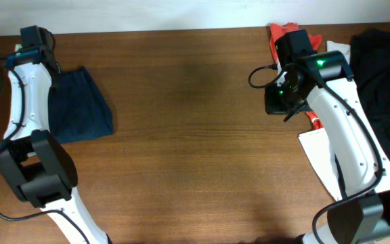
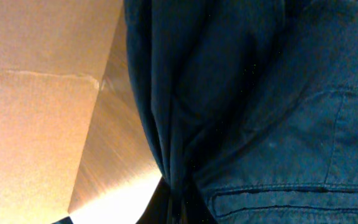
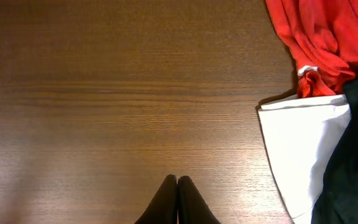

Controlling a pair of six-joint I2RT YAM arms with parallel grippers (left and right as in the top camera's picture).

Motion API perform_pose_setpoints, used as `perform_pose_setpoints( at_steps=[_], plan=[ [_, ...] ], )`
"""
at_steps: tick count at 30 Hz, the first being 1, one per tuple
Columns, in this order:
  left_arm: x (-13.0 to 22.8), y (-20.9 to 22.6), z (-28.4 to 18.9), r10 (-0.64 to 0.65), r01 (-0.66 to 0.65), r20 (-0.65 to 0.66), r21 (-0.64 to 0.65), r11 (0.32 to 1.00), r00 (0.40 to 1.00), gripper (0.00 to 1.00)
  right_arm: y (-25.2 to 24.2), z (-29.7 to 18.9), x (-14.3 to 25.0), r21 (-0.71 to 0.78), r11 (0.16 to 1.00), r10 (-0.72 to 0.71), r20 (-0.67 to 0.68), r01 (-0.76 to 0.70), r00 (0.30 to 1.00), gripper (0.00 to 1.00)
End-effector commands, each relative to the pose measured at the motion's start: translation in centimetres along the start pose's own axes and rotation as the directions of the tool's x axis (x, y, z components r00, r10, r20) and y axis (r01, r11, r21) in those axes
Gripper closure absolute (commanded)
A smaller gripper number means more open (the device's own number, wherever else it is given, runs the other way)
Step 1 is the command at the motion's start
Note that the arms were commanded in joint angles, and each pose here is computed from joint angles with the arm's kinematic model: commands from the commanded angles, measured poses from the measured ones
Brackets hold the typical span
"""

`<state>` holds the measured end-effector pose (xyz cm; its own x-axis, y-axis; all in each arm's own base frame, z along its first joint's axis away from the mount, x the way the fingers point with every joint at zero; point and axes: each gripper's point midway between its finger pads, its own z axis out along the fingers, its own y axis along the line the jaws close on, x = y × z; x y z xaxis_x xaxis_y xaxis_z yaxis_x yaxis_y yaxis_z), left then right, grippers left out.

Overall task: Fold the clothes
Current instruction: 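Drag the folded trousers to the table's left edge with the left gripper, then release the trousers and lift the left gripper away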

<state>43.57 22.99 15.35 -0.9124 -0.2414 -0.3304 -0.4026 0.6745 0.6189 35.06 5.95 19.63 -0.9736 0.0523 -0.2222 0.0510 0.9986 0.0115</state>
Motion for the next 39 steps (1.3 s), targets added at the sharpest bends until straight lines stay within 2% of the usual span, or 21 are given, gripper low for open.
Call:
perform_pose_setpoints(
  at_steps=[1,5,6,7,8,9,10,11,12,13,14,15,16,20,21,24,25,29,33,36,39],
  plan=[
    [-1.1,3.0,0.1,-0.054,0.055,0.03,-0.06,0.997,0.998,1.0,-0.6,-0.6,0.0,0.019,1.0,0.013,0.012,-0.013,1.0,0.94],
    [-0.9,5.0,1.4,-0.102,0.103,0.021,-0.077,0.992,0.995,0.99,-0.7,-0.6,0.2,0.021,1.0,0.012,0.004,-0.012,1.0,0.94],
    [-0.6,5.7,1.9,-0.116,0.116,0.009,-0.085,0.99,0.993,0.82,-0.7,-0.6,0.2,0.021,1.0,0.012,0.004,-0.012,1.0,0.93],
    [-0.5,5.9,2.1,-0.118,0.119,0.007,-0.085,0.989,0.993,0.53,-0.7,-0.6,0.2,0.021,1.0,0.012,0.004,-0.012,1.0,0.94],
    [-0.6,5.6,2.0,-0.119,0.12,0.009,-0.069,0.99,0.993,0.32,-0.7,-0.6,0.2,0.021,1.0,0.012,0.004,-0.012,1.0,0.93],
    [-0.9,4.9,1.9,-0.123,0.124,0.015,-0.019,0.992,0.992,0.16,-0.7,-0.6,0.2,0.021,1.0,0.012,0.004,-0.012,1.0,0.93],
    [-1.4,3.9,1.3,-0.129,0.127,0.028,0.063,0.99,0.991,0.13,-0.7,-0.6,0.2,0.021,1.0,0.012,0.005,-0.012,1.0,0.93],
    [-2.1,1.6,0.0,-0.133,0.121,0.046,0.21,0.97,0.99,0.13,-0.7,-0.6,0.1,0.021,1.0,0.012,0.006,-0.012,1.0,0.93],
    [-2.7,-1.0,-1.5,-0.134,0.102,0.063,0.367,0.925,0.989,0.18,-0.7,-0.6,0.1,0.021,1.0,0.012,0.006,-0.012,1.0,0.93],
    [-3.2,-4.8,-4.0,-0.124,0.06,0.078,0.561,0.826,0.989,0.33,-0.7,-0.6,0.1,0.021,1.0,0.012,0.006,-0.012,1.0,0.92],
    [-3.2,-7.2,-5.8,-0.113,0.029,0.082,0.671,0.741,0.99,0.43,-0.7,-0.6,0.1,0.021,1.0,0.012,0.006,-0.012,1.0,0.93],
    [-2.8,-10.4,-8.3,-0.105,0.027,0.05,0.779,0.627,0.993,0.48,-0.7,-0.6,0.1,0.021,1.0,0.012,0.006,-0.012,1.0,0.92],
    [-2.2,-12.3,-9.3,-0.098,0.058,0.0,0.809,0.586,0.995,0.5,-0.7,-0.6,0.1,0.021,1.0,0.012,0.005,-0.012,1.0,0.92],
    [1.5,-21.0,-10.9,0.086,-0.009,-0.047,0.83,0.557,0.995,0.49,-0.7,-0.6,0.3,0.022,1.0,0.012,-0.003,-0.012,1.0,0.92],
    [2.7,-22.5,-10.5,0.133,-0.022,-0.064,0.826,0.563,0.989,0.46,-0.7,-0.6,0.4,0.023,1.0,0.012,-0.006,-0.011,1.0,0.92],
    [5.5,-24.0,-8.5,0.21,-0.003,-0.155,0.796,0.606,0.965,0.44,-0.8,-0.6,0.5,0.024,1.0,0.011,-0.01,-0.011,1.0,0.92],
    [6.6,-23.7,-7.1,0.224,0.019,-0.214,0.761,0.649,0.951,0.44,-0.8,-0.6,0.7,0.026,1.0,0.011,-0.017,-0.011,1.0,0.92],
    [8.4,-19.6,-2.8,0.224,0.045,-0.332,0.641,0.766,0.916,0.44,-0.8,-0.6,0.8,0.026,1.0,0.011,-0.021,-0.011,1.0,0.92],
    [11.2,-15.3,-0.5,0.22,0.132,-0.488,0.589,0.797,0.845,0.4,-0.8,-0.6,0.9,0.027,1.0,0.011,-0.023,-0.011,1.0,0.92],
    [12.3,-10.1,2.8,0.129,0.159,-0.568,0.429,0.889,0.813,0.4,-0.8,-0.6,0.9,0.027,1.0,0.011,-0.024,-0.011,1.0,0.92],
    [12.5,-8.7,3.9,0.102,0.182,-0.583,0.407,0.895,0.806,0.4,-0.8,-0.6,0.9,0.027,1.0,0.012,-0.023,-0.011,1.0,0.92]
  ],
)
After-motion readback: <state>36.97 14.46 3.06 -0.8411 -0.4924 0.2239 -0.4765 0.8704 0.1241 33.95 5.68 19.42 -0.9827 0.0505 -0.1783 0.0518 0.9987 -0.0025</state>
